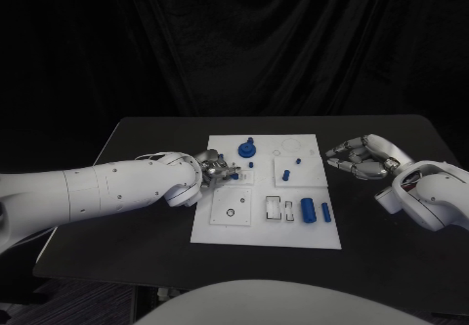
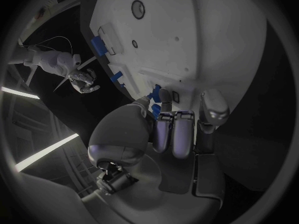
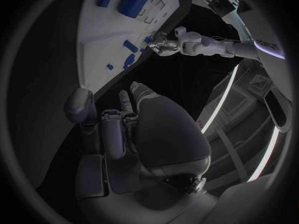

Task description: Assemble the parts on the task board

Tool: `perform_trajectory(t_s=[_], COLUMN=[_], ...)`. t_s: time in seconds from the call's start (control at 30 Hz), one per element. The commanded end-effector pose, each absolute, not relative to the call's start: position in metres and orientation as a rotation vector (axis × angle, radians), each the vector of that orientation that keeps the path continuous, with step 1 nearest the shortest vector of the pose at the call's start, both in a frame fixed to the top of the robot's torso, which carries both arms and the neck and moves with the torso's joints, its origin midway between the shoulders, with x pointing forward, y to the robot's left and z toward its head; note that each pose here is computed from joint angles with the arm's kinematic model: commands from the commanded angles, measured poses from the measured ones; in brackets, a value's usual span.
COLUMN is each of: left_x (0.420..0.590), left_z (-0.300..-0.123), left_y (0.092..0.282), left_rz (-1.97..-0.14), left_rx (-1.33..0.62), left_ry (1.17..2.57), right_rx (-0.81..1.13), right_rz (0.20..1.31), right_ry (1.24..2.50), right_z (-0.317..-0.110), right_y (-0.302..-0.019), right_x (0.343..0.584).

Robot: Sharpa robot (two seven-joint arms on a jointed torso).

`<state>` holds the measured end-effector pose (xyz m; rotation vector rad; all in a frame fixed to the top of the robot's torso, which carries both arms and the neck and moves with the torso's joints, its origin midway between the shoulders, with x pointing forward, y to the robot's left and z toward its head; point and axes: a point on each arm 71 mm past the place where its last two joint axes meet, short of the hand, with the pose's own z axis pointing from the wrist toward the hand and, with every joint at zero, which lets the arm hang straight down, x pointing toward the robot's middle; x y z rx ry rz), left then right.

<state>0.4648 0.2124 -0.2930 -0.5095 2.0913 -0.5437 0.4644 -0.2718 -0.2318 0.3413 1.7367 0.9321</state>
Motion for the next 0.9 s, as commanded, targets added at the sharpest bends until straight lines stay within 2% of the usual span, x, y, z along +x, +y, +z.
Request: perform_trajectory(t_s=[0.03,0.9], left_x=[0.4635,0.4634], left_z=[-0.2936,-0.2966], left_y=[0.2075,0.2081], left_rz=[-0.596,-0.569], left_rx=[-0.472,-0.471], left_ry=[2.103,2.143], right_rx=[0.347,0.348], right_rz=[0.926,0.927], right_ry=[1.741,1.743], right_z=[-0.2332,-0.2336], right_y=[-0.2724,-0.2725], right_x=[0.4640,0.4634])
